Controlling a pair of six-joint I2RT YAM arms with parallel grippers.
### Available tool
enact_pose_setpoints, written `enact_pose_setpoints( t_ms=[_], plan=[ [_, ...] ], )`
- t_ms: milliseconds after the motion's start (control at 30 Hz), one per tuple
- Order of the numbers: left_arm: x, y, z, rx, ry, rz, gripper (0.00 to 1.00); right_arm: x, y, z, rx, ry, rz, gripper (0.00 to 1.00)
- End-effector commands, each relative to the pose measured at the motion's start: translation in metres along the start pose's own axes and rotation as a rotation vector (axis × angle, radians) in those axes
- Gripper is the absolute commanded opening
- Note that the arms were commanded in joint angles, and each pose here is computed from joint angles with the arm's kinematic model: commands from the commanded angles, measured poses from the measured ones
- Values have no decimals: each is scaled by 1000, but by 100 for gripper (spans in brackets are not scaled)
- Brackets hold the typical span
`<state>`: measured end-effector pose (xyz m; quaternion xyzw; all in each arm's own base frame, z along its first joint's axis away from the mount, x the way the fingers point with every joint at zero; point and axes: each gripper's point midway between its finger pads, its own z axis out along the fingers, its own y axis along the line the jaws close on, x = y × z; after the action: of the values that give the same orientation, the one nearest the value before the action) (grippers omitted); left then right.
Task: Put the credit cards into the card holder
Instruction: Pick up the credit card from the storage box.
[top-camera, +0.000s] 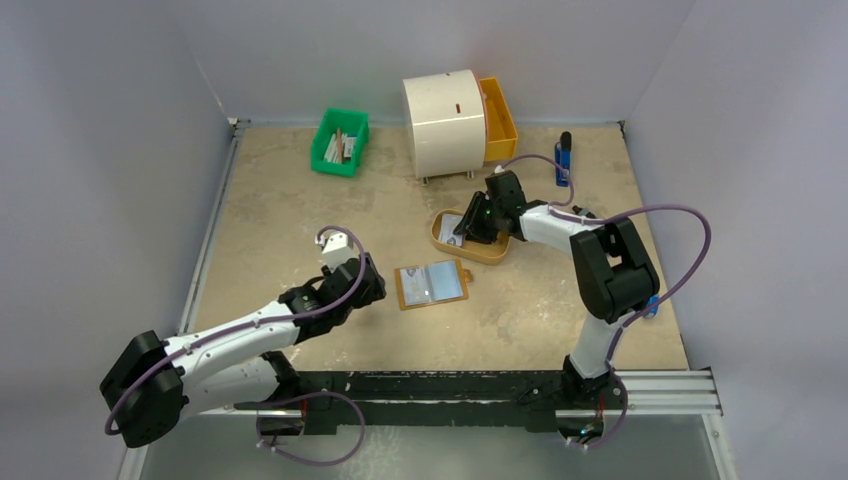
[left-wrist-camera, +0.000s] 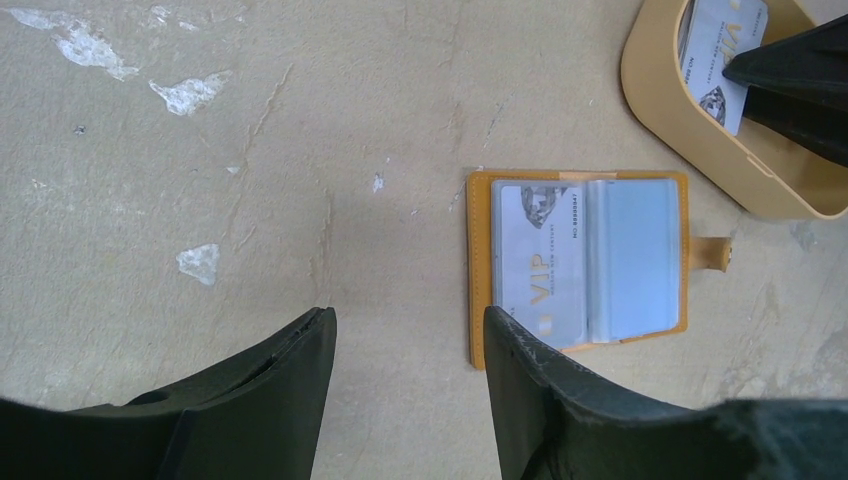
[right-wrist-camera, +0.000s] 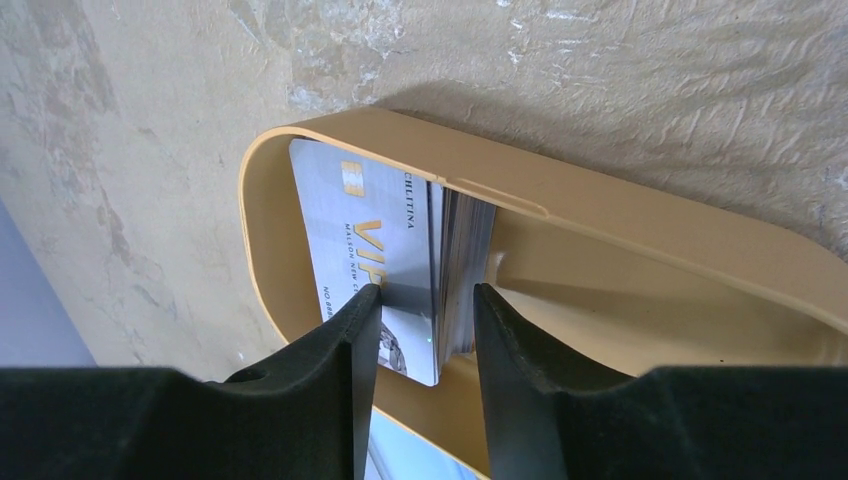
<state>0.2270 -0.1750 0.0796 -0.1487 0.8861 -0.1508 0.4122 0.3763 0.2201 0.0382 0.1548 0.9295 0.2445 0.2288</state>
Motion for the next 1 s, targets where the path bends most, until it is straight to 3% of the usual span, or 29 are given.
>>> enact_pose_setpoints(
  t_ms=[0,200,467,967],
  plan=[
    [-9,-5,1,-3,-27,-26,55,-8,5,-7,-7,-35,19,40],
    [-9,-5,1,-2,-28,-25,54,-8,7,-12,-28,-41,27,35],
    [-8,-5,1,-3,-26,-27,54,-8,13,-8,-43,-11,1,52],
    [-7,-4,2,-6,-22,-30,53,-2,2,-16,-41,-35,38,28]
  ],
)
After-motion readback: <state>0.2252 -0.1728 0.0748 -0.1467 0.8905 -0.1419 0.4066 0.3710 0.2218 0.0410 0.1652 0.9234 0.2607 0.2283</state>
